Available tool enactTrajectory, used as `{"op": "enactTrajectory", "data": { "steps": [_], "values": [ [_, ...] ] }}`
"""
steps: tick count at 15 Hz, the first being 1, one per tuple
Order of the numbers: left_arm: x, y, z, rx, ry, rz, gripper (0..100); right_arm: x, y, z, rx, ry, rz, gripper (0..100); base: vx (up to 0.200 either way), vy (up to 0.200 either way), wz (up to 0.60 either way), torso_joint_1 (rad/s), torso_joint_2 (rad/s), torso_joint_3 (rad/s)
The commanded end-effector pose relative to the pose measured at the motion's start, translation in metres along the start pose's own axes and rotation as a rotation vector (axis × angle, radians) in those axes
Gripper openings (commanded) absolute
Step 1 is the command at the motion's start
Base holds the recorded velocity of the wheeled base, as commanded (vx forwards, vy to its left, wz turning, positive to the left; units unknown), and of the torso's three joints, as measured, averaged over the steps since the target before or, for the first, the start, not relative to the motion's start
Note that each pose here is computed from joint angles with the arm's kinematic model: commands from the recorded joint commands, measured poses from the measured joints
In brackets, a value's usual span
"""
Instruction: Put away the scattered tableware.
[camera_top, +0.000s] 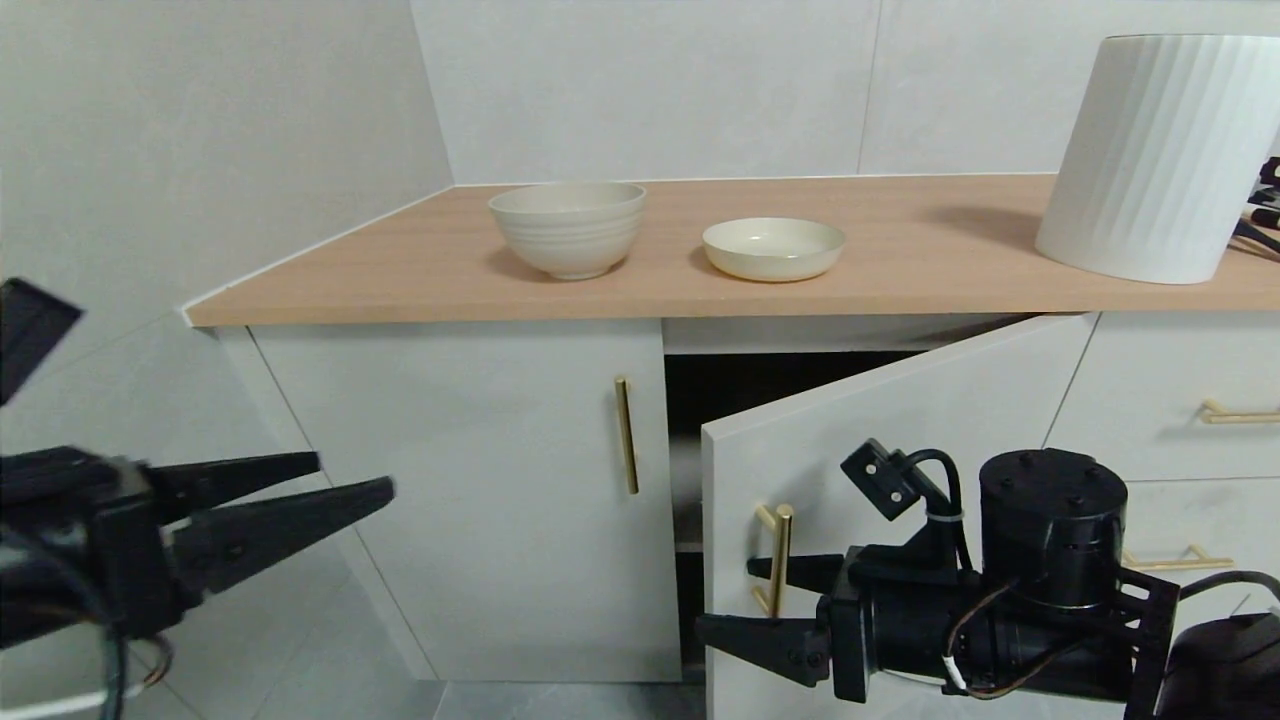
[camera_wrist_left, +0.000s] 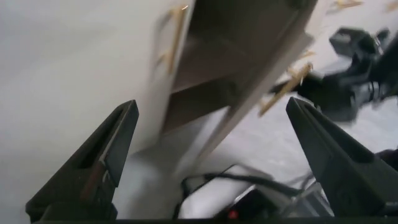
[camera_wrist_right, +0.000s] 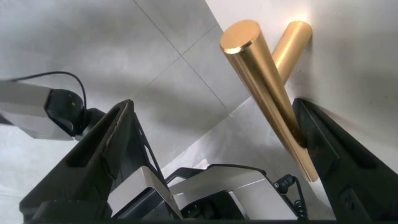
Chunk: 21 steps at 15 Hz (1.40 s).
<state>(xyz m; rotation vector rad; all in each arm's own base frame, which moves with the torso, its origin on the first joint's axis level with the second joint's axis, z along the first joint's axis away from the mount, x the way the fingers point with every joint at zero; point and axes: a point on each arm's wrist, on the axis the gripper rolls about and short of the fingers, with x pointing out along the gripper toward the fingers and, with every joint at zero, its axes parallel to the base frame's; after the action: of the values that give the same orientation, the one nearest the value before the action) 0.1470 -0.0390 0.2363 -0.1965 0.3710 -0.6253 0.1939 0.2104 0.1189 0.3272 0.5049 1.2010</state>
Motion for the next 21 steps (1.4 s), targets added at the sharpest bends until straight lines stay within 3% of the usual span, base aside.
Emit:
{"op": "enactTrajectory", "data": {
  "steps": [1,2,6,10,13,14,16,19,21],
  "values": [
    [0.083,0.017,-0.013,-0.065,0.143,-0.101,100,0.000,0.000,0.000,0.002,0.002,0.002,100,0.000,0.000,0.00,0.000,0.00,0.000],
    [0.118,0.011,-0.023,-0.054,0.130,-0.173,100,0.002,0.002,-0.003,0.004,0.013,0.009,100,0.000,0.000,0.00,0.000,0.00,0.000],
    [0.151,-0.005,-0.059,-0.057,0.130,-0.285,100,0.003,0.000,-0.007,0.012,0.028,0.003,100,0.000,0.000,0.00,0.000,0.00,0.000],
    [0.180,0.004,-0.077,-0.060,0.132,-0.255,100,0.005,-0.002,-0.010,0.018,0.041,-0.002,100,0.000,0.000,0.00,0.000,0.00,0.000],
    [0.188,-0.001,-0.086,-0.056,0.152,-0.245,100,0.007,-0.005,-0.013,0.022,0.051,-0.007,100,0.000,0.000,0.00,0.000,0.00,0.000],
    [0.190,-0.002,-0.087,-0.055,0.158,-0.246,0,0.007,-0.005,-0.013,0.022,0.051,-0.007,100,0.000,0.000,0.00,0.000,0.00,0.000],
    [0.193,-0.003,-0.087,-0.049,0.149,-0.256,0,0.007,-0.005,-0.013,0.023,0.052,-0.007,100,0.000,0.000,0.00,0.000,0.00,0.000],
    [0.205,-0.010,-0.093,-0.016,0.083,-0.306,0,0.007,-0.005,-0.013,0.023,0.052,-0.007,100,0.000,0.000,0.00,0.000,0.00,0.000],
    [0.218,-0.008,-0.101,-0.012,0.037,-0.339,0,0.007,-0.005,-0.013,0.025,0.053,-0.008,100,0.000,0.000,0.00,0.000,0.00,0.000]
  ]
}}
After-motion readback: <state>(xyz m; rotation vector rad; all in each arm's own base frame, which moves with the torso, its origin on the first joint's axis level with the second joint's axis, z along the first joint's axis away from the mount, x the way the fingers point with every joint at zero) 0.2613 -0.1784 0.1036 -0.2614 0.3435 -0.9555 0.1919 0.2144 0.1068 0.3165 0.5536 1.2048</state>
